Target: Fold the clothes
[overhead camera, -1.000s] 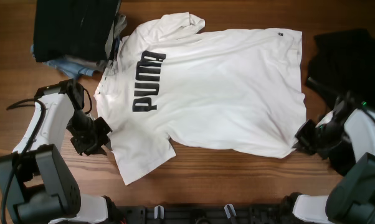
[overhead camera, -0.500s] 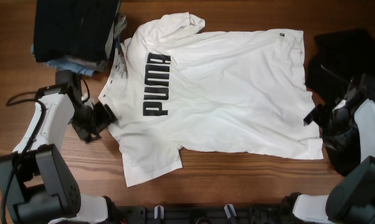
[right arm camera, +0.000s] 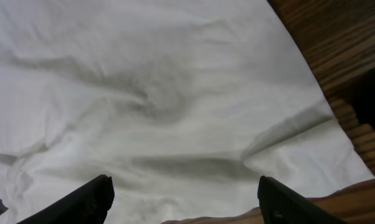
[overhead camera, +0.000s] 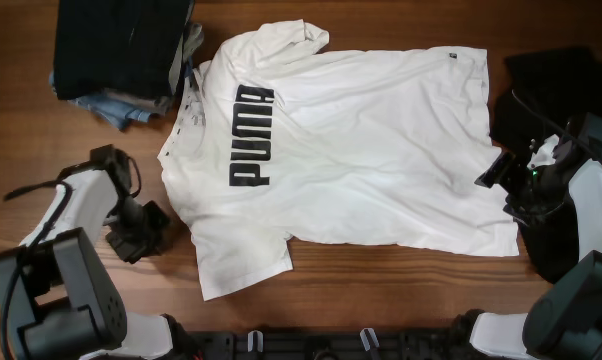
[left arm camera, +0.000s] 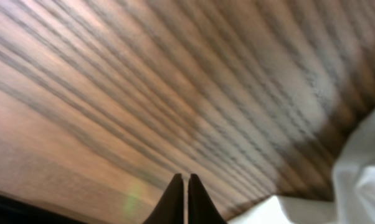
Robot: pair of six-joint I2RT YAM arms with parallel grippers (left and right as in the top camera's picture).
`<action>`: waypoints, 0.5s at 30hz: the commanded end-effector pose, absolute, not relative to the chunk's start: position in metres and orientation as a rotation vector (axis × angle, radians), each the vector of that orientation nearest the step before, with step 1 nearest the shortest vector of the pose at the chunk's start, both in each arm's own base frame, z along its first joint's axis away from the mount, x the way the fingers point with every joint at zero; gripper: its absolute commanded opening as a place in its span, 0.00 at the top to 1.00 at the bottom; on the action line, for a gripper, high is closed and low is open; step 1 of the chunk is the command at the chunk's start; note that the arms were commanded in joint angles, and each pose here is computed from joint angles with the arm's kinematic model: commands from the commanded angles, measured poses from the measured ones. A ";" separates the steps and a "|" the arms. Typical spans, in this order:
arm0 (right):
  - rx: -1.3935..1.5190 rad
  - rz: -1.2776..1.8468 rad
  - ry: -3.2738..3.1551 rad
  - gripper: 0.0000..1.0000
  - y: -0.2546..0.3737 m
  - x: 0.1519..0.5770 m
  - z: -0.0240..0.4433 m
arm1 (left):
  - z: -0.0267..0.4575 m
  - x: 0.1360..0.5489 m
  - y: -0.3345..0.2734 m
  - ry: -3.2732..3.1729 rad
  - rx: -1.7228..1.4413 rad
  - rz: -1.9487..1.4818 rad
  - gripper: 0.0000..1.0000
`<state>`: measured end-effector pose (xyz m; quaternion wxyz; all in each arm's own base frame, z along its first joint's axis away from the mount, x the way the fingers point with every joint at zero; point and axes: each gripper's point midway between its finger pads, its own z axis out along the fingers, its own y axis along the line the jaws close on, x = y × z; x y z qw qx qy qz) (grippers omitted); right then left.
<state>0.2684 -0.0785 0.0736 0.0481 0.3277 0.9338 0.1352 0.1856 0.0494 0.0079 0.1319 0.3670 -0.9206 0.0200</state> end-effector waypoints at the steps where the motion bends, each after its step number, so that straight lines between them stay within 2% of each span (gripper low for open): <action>1: 0.958 0.424 2.841 0.20 -0.078 0.273 0.074 | 0.033 0.224 0.007 -2.735 0.930 0.659 0.76; 2: 0.957 0.424 2.839 0.20 -0.078 0.274 0.075 | 0.042 0.231 -0.009 -2.718 0.897 0.812 0.68; 5: 0.954 0.422 2.835 0.19 -0.079 0.275 0.075 | 0.041 0.232 -0.035 -2.781 0.666 0.812 0.62; 7: 0.954 0.422 2.836 0.19 -0.078 0.275 0.075 | 0.032 0.233 -0.044 -2.861 0.525 0.664 0.59; 9: 0.955 0.423 2.837 0.19 -0.078 0.275 0.075 | 0.022 0.229 -0.034 -2.891 0.540 0.429 0.51; 12: 0.954 0.422 2.836 0.19 -0.078 0.275 0.075 | 0.016 0.221 -0.032 -2.884 0.538 0.336 0.52; 14: 0.954 0.422 2.836 0.19 -0.078 0.275 0.075 | 0.008 0.211 -0.018 -2.856 0.649 0.198 0.53; 15: 0.955 0.422 2.836 0.19 -0.078 0.275 0.075 | 0.006 0.209 -0.016 -2.851 0.667 0.178 0.57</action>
